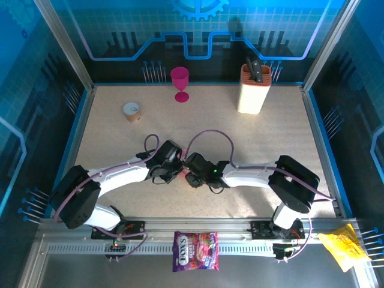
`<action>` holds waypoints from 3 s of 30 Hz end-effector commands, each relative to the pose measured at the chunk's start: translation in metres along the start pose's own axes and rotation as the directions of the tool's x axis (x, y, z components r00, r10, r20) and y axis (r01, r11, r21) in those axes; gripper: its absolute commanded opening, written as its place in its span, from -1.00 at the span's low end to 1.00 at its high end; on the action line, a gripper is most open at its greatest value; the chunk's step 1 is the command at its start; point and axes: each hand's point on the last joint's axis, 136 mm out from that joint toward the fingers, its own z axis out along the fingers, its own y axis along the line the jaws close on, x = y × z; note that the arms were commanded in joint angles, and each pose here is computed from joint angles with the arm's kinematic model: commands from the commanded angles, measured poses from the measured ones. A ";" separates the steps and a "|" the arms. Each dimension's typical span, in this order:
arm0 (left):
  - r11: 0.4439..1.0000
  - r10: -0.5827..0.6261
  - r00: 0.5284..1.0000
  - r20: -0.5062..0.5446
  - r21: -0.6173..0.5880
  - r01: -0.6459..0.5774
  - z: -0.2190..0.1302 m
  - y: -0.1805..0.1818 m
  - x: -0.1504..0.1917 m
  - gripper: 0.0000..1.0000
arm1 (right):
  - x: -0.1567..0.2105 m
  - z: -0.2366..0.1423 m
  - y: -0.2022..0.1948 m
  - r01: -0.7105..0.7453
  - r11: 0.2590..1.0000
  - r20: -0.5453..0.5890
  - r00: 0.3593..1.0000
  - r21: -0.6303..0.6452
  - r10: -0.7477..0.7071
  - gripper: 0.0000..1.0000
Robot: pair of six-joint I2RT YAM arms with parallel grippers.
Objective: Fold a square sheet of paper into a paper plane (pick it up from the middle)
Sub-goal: Fourth fold the wing at the center of the table.
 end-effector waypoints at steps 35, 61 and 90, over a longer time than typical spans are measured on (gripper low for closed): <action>0.999 -0.035 0.999 0.016 0.027 0.034 -0.007 -0.003 0.000 -1.00 | 0.019 0.000 -0.003 -0.020 0.999 -0.011 1.000 0.031 0.021 -0.62; 0.999 -0.029 0.999 0.018 0.039 0.028 -0.013 -0.010 0.004 -1.00 | 0.028 0.008 -0.013 -0.055 0.998 -0.038 0.998 0.032 0.056 -1.00; 0.973 0.228 0.965 0.126 -0.003 -0.229 -0.017 0.006 -0.012 -0.87 | 0.034 0.014 -0.015 -0.410 0.855 -0.213 0.909 -0.317 0.357 -1.00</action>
